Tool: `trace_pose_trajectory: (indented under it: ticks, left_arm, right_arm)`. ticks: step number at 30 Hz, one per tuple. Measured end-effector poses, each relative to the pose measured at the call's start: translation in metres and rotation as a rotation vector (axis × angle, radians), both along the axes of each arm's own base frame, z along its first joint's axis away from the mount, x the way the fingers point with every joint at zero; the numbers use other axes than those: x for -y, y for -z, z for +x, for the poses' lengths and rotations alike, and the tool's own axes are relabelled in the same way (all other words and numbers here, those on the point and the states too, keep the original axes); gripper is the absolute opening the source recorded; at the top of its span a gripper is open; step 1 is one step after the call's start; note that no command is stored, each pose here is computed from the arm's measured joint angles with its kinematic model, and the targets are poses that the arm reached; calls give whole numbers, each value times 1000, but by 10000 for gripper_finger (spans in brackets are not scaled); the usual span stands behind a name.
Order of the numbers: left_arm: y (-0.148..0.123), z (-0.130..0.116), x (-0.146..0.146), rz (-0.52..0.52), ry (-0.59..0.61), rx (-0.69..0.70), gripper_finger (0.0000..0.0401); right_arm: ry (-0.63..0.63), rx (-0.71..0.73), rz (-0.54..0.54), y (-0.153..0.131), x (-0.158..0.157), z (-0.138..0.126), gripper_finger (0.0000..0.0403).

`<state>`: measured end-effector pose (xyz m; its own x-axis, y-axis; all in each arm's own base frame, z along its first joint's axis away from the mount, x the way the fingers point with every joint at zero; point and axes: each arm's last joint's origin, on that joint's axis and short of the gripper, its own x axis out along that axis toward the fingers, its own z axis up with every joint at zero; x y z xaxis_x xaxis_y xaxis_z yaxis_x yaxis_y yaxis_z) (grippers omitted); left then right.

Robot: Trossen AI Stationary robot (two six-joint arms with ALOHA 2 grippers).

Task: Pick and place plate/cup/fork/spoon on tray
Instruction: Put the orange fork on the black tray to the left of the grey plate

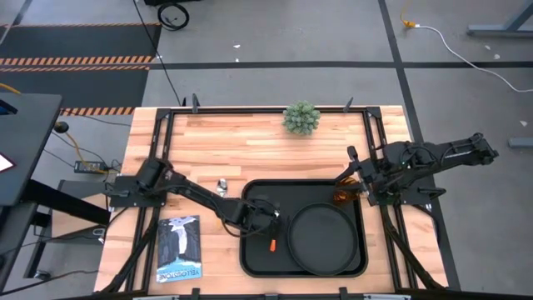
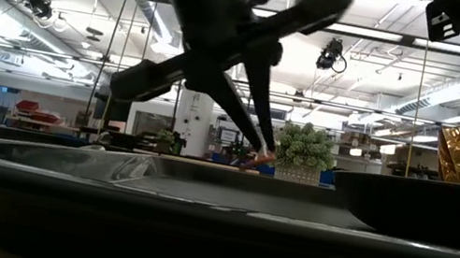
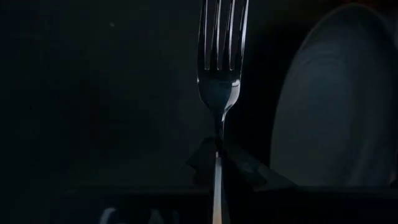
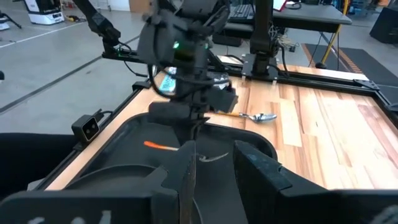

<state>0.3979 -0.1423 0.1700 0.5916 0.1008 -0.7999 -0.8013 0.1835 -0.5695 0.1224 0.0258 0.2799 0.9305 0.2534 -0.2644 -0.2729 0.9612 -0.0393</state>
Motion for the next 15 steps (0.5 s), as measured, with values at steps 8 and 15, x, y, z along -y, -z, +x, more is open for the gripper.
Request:
trace_pose_trajectory:
  ticks: [8,15]
  left_arm:
    - [10,20,9,14,35,-164,20]
    - [21,31,13,-12,49,-186,20]
  right_arm:
    - [1,6,6,-1,0,-1,114]
    - [1,6,7,-1,0,-1,114]
